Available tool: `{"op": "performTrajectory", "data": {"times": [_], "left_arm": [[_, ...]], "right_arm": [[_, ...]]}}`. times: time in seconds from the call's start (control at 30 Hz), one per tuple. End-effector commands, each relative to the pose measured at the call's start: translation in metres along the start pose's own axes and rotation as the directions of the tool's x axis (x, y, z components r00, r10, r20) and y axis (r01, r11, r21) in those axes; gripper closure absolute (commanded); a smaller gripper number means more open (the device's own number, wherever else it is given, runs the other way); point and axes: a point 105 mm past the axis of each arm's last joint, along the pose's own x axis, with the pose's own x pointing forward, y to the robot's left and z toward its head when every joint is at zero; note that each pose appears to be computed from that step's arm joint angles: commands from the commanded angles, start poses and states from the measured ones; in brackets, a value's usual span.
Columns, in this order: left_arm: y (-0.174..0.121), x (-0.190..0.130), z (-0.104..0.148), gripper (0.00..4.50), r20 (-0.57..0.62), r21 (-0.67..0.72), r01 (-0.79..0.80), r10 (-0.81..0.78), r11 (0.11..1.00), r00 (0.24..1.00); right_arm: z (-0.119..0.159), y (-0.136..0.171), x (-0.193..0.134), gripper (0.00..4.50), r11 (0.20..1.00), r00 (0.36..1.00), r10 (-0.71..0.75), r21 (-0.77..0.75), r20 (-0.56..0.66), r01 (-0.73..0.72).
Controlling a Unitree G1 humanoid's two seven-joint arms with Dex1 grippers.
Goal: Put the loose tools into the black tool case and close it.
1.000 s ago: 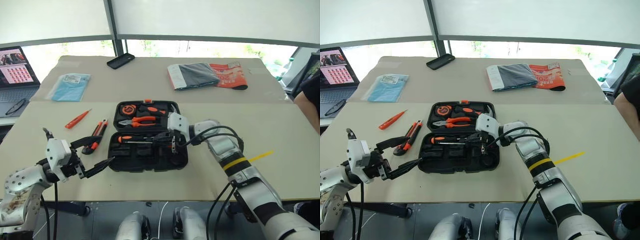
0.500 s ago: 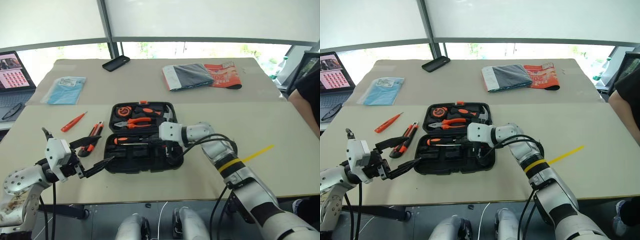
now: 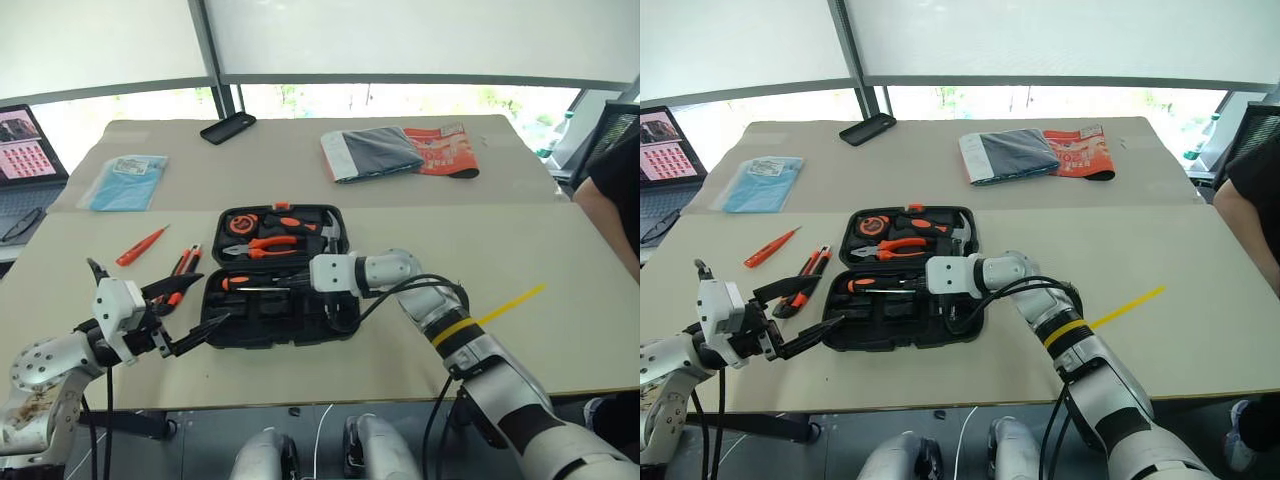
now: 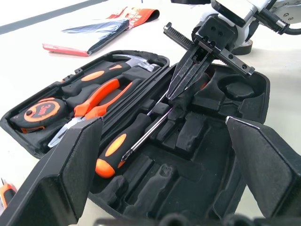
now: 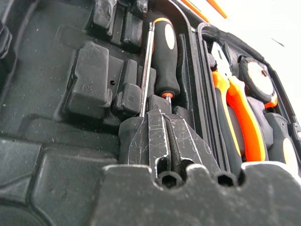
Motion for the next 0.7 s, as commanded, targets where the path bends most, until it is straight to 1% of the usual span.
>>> {"op": "performTrajectory", "data": {"times": [0.03, 0.17, 0.27, 0.33, 0.4, 0.47, 0.57, 0.7], "left_arm": [[0.001, 0.000, 0.003, 0.00, 0.007, 0.016, -0.009, 0.009, 1.000, 1.000], [0.002, -0.001, 0.002, 0.00, 0.004, 0.013, -0.014, 0.014, 1.000, 1.000], [0.001, -0.001, 0.001, 0.00, 0.003, 0.009, -0.016, 0.016, 1.000, 1.000], [0.002, -0.001, 0.001, 0.00, 0.005, 0.008, -0.019, 0.019, 1.000, 1.000], [0.002, -0.001, 0.001, 0.00, 0.008, 0.006, -0.024, 0.024, 1.000, 1.000], [0.004, -0.003, 0.002, 0.00, 0.019, -0.003, -0.045, 0.046, 0.999, 0.999], [0.007, -0.006, 0.003, 0.00, 0.036, -0.012, -0.072, 0.072, 0.997, 0.997], [0.012, -0.008, 0.004, 0.00, 0.054, -0.019, -0.106, 0.107, 0.994, 0.993]], "right_arm": [[-0.046, 0.051, -0.001, 4.36, 0.979, 0.967, 0.200, 0.060, -0.160, -0.192], [-0.047, 0.051, 0.005, 4.36, 0.981, 0.968, 0.196, 0.047, -0.158, -0.191], [-0.035, 0.052, 0.013, 4.36, 0.982, 0.978, 0.187, 0.055, -0.096, -0.182], [-0.026, 0.046, 0.015, 4.36, 0.986, 0.986, 0.162, 0.058, -0.047, -0.159], [-0.018, 0.035, 0.012, 4.36, 0.991, 0.993, 0.120, 0.061, -0.014, -0.119], [-0.002, 0.008, 0.001, 4.36, 0.998, 0.998, 0.016, 0.062, 0.068, -0.020], [0.014, -0.017, -0.017, 4.36, 0.997, 0.986, -0.070, 0.053, 0.152, 0.063], [0.030, -0.034, -0.040, 4.36, 0.990, 0.959, -0.134, 0.069, 0.249, 0.121]]}}
